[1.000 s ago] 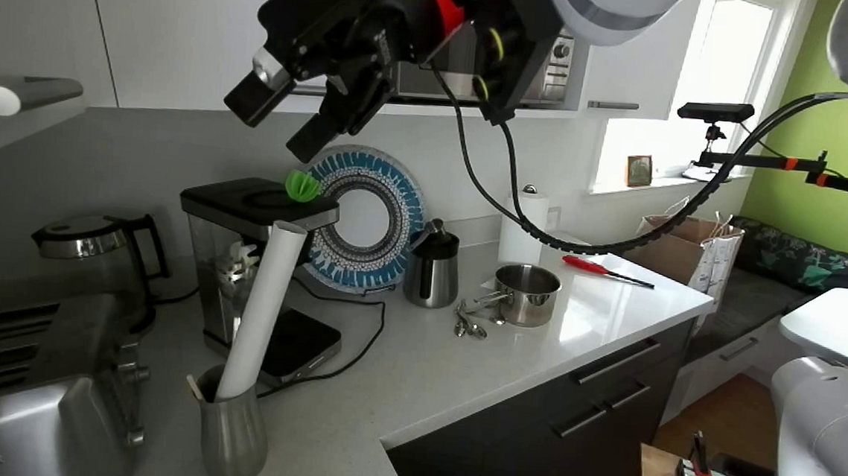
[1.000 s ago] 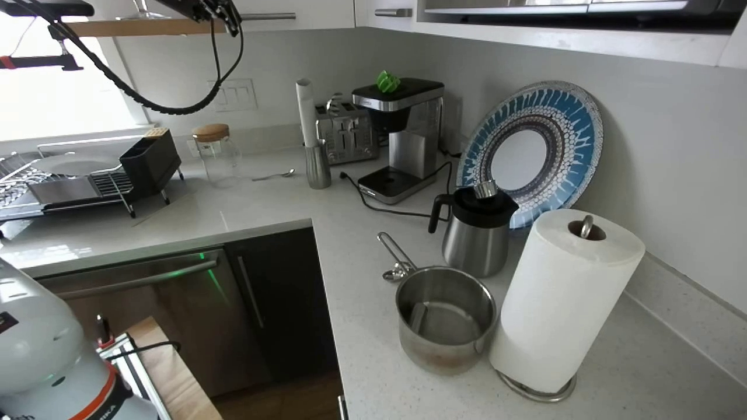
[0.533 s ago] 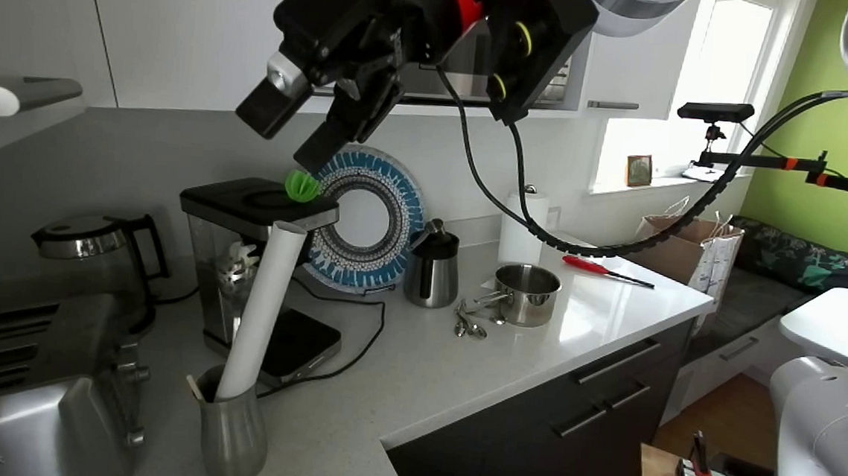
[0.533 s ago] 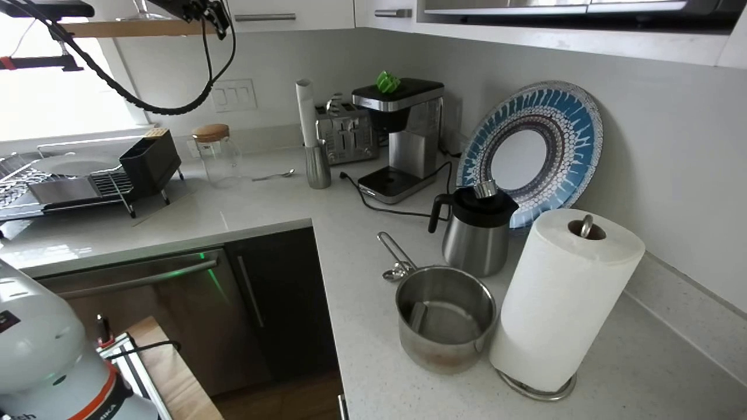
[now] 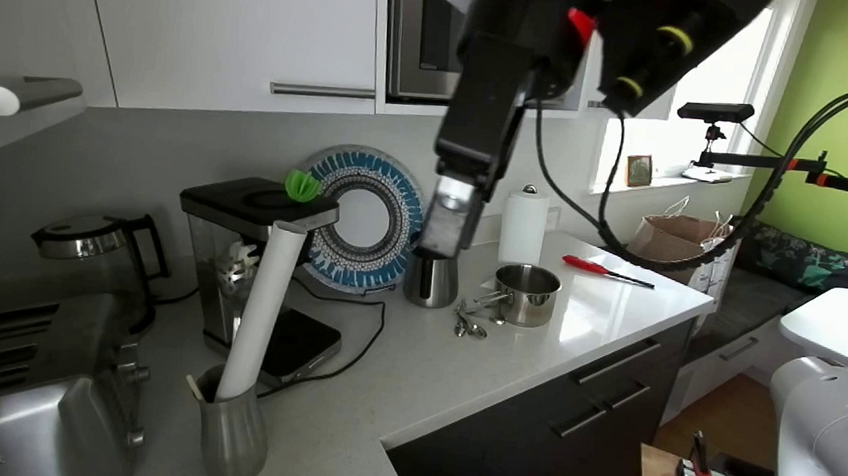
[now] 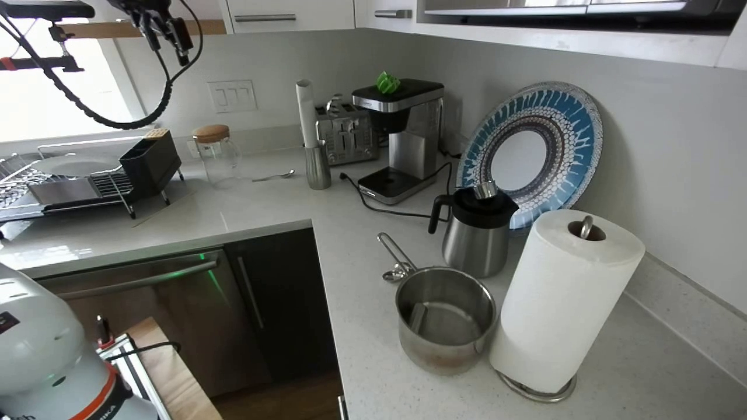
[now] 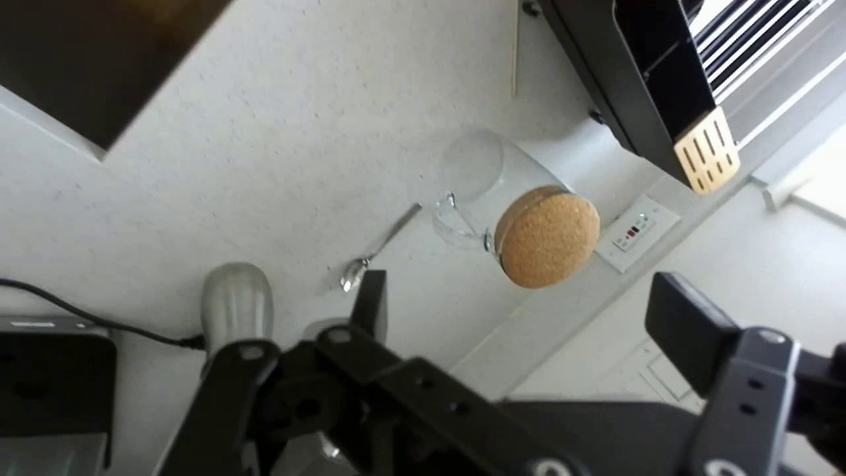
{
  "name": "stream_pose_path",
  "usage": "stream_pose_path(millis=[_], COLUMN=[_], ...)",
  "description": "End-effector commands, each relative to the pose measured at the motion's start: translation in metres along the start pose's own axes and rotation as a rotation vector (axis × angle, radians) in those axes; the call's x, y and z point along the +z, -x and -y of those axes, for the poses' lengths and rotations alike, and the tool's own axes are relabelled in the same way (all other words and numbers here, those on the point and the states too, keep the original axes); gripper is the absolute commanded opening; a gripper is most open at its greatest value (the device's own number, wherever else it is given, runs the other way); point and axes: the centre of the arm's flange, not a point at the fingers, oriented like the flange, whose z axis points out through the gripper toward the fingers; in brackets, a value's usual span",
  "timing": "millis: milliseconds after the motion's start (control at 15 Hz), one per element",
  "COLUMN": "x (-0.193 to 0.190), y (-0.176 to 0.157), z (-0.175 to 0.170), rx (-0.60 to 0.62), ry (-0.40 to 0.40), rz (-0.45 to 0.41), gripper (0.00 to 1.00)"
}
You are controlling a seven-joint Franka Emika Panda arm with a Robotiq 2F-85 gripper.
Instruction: Put the white paper on the left in the silver cup
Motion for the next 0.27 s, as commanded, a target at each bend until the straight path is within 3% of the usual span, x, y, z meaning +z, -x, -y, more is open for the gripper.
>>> stream_pose_path(millis=[0,67,133,200], x=[-0.024,-0.03,-0.021,-0.027], y=[0.077,0.086,0.054,0.067], z=[0.018,0.024,0.018,0.023], rx=[0.135,0.169,0.103,0.126], ry=[0.129,0.168,0.103,0.129], rz=[0.074,0.089,0.069,0.075], gripper=[1.0,1.0,1.0,1.0])
